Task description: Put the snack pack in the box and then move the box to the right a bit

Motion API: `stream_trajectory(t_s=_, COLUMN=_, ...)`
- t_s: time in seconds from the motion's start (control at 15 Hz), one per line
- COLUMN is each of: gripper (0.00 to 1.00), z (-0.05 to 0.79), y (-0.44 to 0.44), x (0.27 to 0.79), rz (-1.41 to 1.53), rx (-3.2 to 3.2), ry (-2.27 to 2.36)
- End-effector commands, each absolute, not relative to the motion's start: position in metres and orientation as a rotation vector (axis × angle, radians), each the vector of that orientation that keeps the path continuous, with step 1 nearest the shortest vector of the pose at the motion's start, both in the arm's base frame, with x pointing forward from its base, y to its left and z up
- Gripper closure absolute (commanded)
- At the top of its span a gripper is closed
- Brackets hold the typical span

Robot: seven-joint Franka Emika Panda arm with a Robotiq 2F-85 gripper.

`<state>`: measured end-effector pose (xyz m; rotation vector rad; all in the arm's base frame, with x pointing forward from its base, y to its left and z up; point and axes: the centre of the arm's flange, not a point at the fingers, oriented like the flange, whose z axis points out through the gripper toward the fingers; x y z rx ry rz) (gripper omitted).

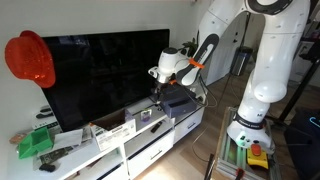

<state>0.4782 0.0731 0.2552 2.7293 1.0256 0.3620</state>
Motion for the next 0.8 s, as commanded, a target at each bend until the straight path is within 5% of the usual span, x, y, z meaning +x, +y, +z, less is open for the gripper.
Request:
stream_trajectory(t_s=0.0, gripper=0.00, z=0.220, y=0.076, x=0.528, rz=0.374, rx=2.755, ry=1.043)
stream_trajectory(t_s=0.73, gripper=0.00, z=0.144, y=0.083, x=0.581, rz=0.360, rx=2.874, ry=1.175)
